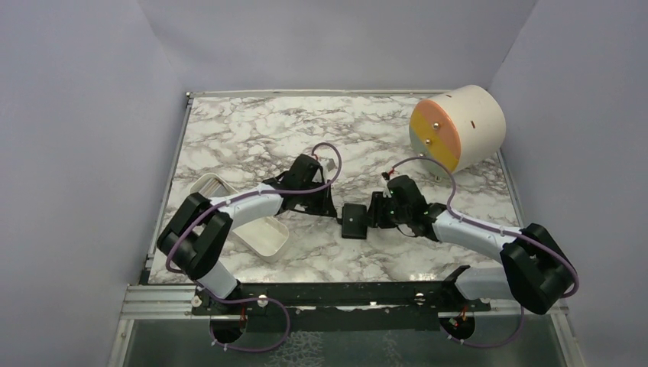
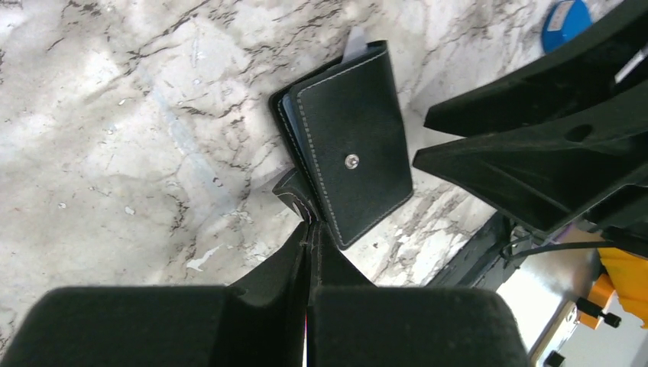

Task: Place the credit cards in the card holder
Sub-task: Open the card holder at the center of the board.

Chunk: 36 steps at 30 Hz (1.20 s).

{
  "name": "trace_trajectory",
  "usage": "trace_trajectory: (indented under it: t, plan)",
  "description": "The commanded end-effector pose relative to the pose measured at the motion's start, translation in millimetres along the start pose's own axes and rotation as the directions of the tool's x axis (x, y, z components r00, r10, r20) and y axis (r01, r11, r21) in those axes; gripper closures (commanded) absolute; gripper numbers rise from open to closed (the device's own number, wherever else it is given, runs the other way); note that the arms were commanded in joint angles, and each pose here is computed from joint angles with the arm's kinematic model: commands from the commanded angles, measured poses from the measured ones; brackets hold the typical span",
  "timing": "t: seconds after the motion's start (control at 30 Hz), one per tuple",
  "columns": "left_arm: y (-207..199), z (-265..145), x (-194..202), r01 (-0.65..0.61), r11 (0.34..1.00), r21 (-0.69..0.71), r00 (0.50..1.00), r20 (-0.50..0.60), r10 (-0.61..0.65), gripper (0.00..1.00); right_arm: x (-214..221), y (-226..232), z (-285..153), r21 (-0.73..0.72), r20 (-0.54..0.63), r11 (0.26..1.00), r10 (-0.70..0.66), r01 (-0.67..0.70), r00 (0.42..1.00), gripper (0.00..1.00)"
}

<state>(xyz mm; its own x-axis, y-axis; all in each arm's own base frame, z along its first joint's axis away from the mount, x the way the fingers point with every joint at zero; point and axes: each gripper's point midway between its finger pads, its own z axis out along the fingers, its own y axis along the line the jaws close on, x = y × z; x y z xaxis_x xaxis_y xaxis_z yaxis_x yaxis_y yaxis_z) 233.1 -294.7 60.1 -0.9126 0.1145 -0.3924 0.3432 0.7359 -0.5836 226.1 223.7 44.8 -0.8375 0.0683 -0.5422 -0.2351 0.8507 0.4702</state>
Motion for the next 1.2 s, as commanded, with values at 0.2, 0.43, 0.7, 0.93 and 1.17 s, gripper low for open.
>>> trace_trajectory:
  t: [0.2, 0.43, 0.7, 0.93, 1.17]
  plan:
    - [-47, -28, -19, -0.015, 0.985, 0.174, 0.996, 0.085, 0.0, 1.0, -22, 22, -19, -0.032, 0.007, 0.998, -0.058, 0.058, 0.998, 0.4]
    - [-59, -37, -24, -0.011, 0.976, 0.216, 0.994, 0.107, -0.012, 1.0, -24, 47, -18, -0.15, -0.008, 0.989, -0.017, 0.015, 1.0, 0.34]
    - [-64, -42, -28, -0.001, 0.974, 0.228, 0.992, 0.125, -0.028, 1.0, -21, 62, -14, -0.24, -0.022, 0.971, 0.012, -0.017, 1.0, 0.33]
    - [-64, -43, -27, 0.001, 0.974, 0.227, 0.991, 0.128, -0.031, 1.0, -19, 44, -3, -0.146, -0.022, 0.989, 0.028, -0.031, 0.999, 0.36]
    - [-57, -44, -27, -0.009, 0.982, 0.19, 0.99, 0.14, -0.018, 1.0, -15, 23, 0, -0.046, -0.018, 0.999, 0.028, -0.029, 0.999, 0.48]
